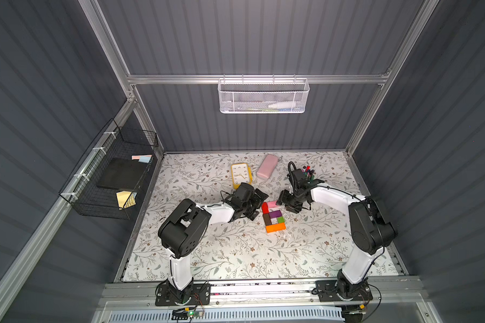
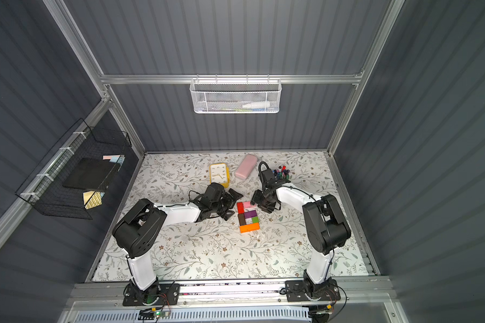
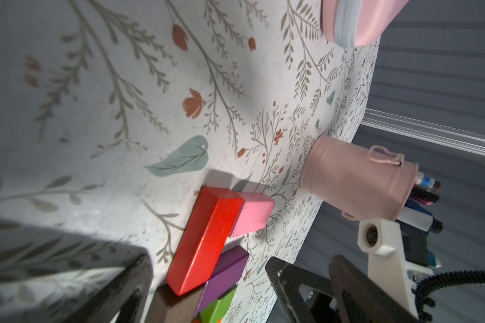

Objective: Assemble the number 6 with building blocks
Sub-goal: Adjust the building block at the center of the board.

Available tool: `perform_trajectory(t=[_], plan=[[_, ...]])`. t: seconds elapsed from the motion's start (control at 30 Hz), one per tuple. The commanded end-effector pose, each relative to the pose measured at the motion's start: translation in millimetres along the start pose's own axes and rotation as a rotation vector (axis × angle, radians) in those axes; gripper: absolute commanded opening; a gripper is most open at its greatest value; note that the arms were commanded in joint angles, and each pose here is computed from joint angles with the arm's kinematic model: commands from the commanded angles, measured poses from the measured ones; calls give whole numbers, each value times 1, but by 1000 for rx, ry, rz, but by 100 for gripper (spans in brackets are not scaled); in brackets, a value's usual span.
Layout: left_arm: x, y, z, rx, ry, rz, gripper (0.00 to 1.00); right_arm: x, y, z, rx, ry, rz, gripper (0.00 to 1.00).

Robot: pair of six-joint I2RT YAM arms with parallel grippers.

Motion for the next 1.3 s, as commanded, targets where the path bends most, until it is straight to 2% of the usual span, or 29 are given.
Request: perform_trajectory(t=[0.0,0.2,0.7,1.27], plan=[[-4,1,13,-17,-63,-29,100,1,7,-5,11,3,38,64],[-10,3,13,-19,-65,-35,99,-5,15,-16,15,52,12,64],[-6,13,19,-15,-74,-6,99,-5,13,-18,28,74,-7,64],[8,19,14,-7,-54,15,99,-11,13,-22,23,89,-20,64]])
Point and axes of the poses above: each gripper's point midway between its finger pads, its own x axis out along the fingers, its own z axis along the line the jaws close on, y = z × x, the point moved 8 cm from there along -x, back along the fingers, and after that the axes turned 6 degrees about -x, right-handed, at the moved point
